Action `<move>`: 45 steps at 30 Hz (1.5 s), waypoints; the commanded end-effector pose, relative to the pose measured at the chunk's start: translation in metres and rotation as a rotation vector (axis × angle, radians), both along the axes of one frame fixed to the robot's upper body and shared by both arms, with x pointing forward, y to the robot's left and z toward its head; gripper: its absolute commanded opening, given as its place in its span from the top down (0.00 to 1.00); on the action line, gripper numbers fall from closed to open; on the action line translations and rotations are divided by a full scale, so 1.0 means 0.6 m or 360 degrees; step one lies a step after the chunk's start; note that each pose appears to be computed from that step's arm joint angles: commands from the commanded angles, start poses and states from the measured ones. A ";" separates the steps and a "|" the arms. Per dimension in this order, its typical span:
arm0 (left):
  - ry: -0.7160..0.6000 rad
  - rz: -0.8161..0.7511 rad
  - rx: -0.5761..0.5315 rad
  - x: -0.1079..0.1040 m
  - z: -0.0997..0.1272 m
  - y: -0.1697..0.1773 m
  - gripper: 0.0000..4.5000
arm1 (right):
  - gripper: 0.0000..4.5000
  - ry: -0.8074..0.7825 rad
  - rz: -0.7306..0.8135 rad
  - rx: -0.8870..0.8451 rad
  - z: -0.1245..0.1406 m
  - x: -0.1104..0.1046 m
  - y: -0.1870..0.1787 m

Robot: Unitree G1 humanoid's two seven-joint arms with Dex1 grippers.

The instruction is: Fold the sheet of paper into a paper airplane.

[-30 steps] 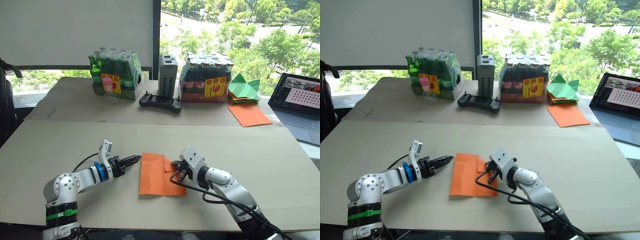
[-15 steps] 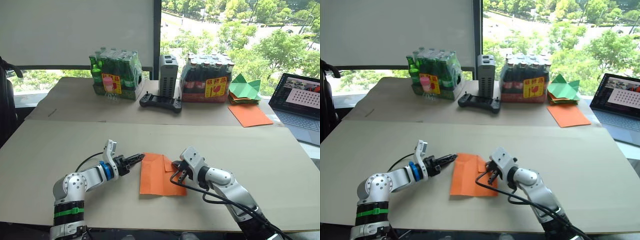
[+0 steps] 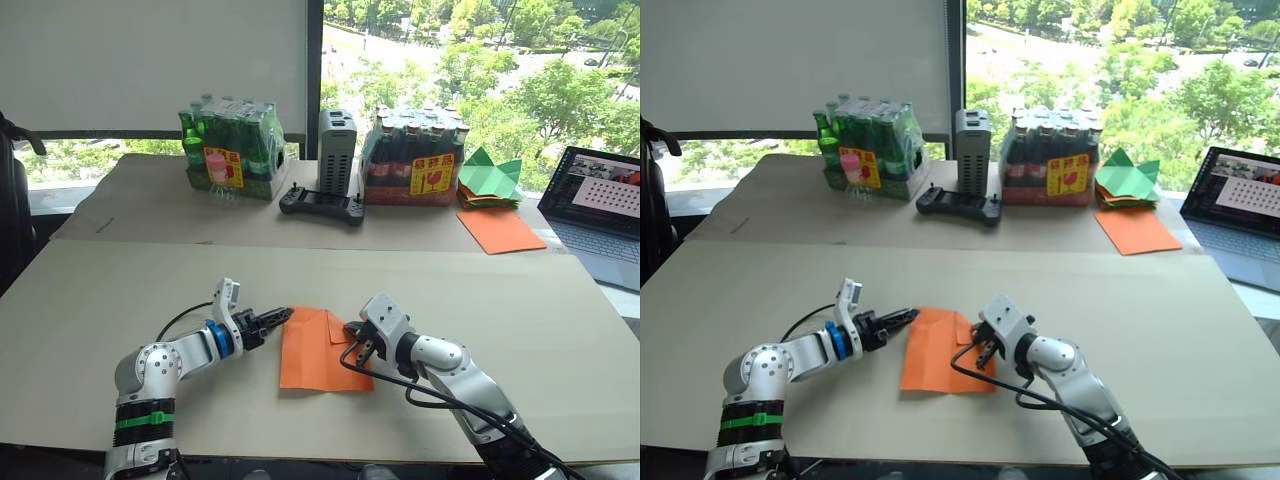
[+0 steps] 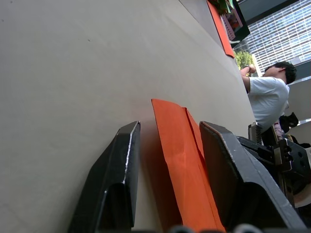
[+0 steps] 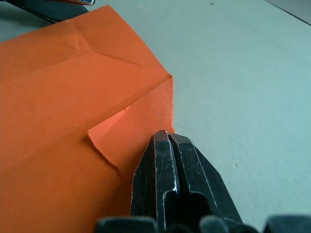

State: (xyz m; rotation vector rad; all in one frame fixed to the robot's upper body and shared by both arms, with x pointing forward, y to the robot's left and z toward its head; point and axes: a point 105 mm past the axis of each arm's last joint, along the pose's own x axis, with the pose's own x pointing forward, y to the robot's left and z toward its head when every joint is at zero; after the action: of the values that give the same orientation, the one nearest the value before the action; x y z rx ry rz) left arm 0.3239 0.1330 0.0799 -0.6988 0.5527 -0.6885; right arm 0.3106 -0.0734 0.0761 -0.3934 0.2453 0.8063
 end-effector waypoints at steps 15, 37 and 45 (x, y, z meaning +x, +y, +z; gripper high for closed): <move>-0.0449 -0.0230 0.0419 0.006 0.068 -0.025 0.99 | 1.00 0.0103 -0.0005 -0.0060 -0.032 -0.009 -0.006; -0.1241 -0.0874 0.1378 -0.014 0.077 -0.062 0.99 | 1.00 0.0100 0.0005 -0.0051 -0.031 -0.005 0.002; -0.1375 -0.1114 0.1521 -0.022 0.040 -0.080 0.99 | 1.00 0.0084 0.0008 -0.0042 -0.027 -0.001 0.005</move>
State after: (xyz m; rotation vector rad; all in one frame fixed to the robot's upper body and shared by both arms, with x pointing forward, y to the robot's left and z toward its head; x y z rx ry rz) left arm 0.3123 0.0931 0.0985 0.6867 0.2874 -1.1135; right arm 0.3137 -0.0701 0.0771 -0.3921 0.2391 0.8142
